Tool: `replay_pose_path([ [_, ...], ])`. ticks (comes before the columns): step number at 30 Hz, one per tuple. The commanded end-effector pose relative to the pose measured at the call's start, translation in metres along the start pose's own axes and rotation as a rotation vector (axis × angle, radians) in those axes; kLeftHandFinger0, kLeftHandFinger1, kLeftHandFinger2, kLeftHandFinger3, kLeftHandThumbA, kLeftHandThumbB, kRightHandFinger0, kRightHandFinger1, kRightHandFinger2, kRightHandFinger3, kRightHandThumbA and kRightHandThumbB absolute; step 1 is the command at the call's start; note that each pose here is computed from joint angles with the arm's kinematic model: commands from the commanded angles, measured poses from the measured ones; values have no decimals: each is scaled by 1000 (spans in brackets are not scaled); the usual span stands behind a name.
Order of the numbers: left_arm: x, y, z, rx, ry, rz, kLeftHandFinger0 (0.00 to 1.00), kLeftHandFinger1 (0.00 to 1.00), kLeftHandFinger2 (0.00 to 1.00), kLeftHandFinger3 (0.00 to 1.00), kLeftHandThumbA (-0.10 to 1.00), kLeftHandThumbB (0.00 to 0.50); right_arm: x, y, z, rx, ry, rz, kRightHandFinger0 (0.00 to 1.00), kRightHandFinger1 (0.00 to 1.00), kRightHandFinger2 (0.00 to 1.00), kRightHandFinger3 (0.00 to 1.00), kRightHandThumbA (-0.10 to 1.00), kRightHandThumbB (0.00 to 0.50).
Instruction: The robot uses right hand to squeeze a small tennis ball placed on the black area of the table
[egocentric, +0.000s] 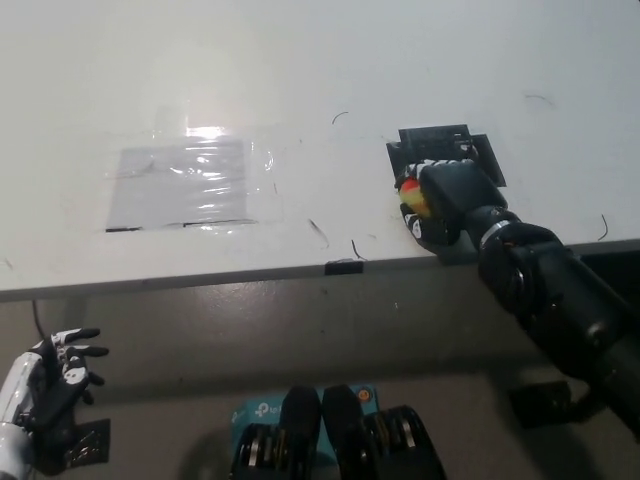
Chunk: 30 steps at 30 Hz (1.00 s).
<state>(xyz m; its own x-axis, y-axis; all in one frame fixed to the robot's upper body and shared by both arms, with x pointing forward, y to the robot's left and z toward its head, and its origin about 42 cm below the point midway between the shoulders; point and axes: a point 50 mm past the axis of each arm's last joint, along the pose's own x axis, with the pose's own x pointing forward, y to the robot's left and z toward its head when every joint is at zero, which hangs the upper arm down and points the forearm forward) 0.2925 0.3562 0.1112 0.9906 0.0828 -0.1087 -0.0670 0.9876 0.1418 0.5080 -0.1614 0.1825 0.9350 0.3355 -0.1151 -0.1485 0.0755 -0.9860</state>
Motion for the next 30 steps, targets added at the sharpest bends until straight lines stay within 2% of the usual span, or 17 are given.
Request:
replay_pose_path([
  [1, 4, 10, 17, 24, -72, -4, 298, 378, 533, 638, 76, 0, -25, 46, -55, -157, 144, 81, 0, 255, 560, 299, -76, 0],
  [2, 4, 9, 17, 24, -72, -3, 291, 375, 530, 635, 77, 0, -25, 47, -55, -160, 141, 74, 0, 261, 571, 294, -68, 0],
  [4, 2, 9, 17, 25, -68, -1, 301, 388, 536, 643, 109, 0, -29, 56, -54, -155, 76, -50, 0, 139, 451, 155, -100, 0],
  [6, 1, 8, 16, 22, -68, -6, 300, 388, 540, 644, 112, 0, -33, 61, -55, -126, 56, -72, 0, 122, 434, 119, -100, 0],
  [8, 0, 8, 16, 18, -63, -6, 297, 388, 544, 650, 108, 0, -38, 67, -55, -75, 13, -138, 0, 89, 396, 17, -100, 42],
  [9, 0, 8, 16, 19, -63, -7, 300, 393, 556, 660, 110, 0, -39, 68, -55, -61, 7, -144, 0, 94, 408, 23, -100, 51],
  [11, 0, 9, 15, 21, -60, -6, 313, 405, 564, 657, 119, 0, -41, 70, -51, 50, -1, -196, 0, 143, 465, 2, -100, 165],
  [12, 0, 10, 14, 26, -56, -6, 317, 408, 568, 658, 121, 0, -41, 67, -47, 158, 21, -271, 0, 173, 496, 19, -100, 226],
  [14, 0, 10, 14, 26, -55, -5, 321, 410, 569, 658, 126, 0, -40, 66, -47, 181, 25, -288, 0, 164, 500, 54, -100, 258],
  [15, -1, 12, 14, 23, -55, -1, 321, 410, 562, 646, 130, 0, -38, 55, -39, 390, 34, -382, 0, 111, 470, 102, -100, 282],
  [17, -2, 11, 13, 18, -56, -3, 291, 384, 541, 643, 127, 0, -35, 38, -35, 501, 55, -450, 0, 85, 459, 368, -100, 295],
  [18, -2, 11, 13, 18, -56, -3, 289, 383, 540, 643, 126, 0, -35, 37, -35, 509, 57, -455, 0, 81, 449, 389, -100, 293],
  [20, -3, 11, 13, 27, -61, -4, 277, 377, 537, 650, 84, 0, -33, 22, -33, 710, 59, -560, 0, 1, 291, 259, -100, 259],
  [23, -3, 11, 12, 29, -49, -1, 285, 393, 551, 665, 46, 0, -29, -8, -31, 904, 96, -663, 0, 0, 260, 256, -100, 215],
  [24, -3, 11, 12, 32, -51, -3, 298, 400, 553, 660, 33, 0, -28, -18, -30, 980, 107, -698, 0, 0, 211, 221, -100, 216],
  [25, -3, 11, 12, 35, -47, 3, 299, 397, 543, 651, 23, 0, -28, -36, -26, 1134, 82, -735, 0, 0, 136, 204, -100, 181],
  [30, -4, 10, 14, 25, -45, 5, 285, 380, 527, 613, 116, 0, -28, -72, -19, 1555, 28, -744, 0, 0, 93, 213, -100, 121],
])
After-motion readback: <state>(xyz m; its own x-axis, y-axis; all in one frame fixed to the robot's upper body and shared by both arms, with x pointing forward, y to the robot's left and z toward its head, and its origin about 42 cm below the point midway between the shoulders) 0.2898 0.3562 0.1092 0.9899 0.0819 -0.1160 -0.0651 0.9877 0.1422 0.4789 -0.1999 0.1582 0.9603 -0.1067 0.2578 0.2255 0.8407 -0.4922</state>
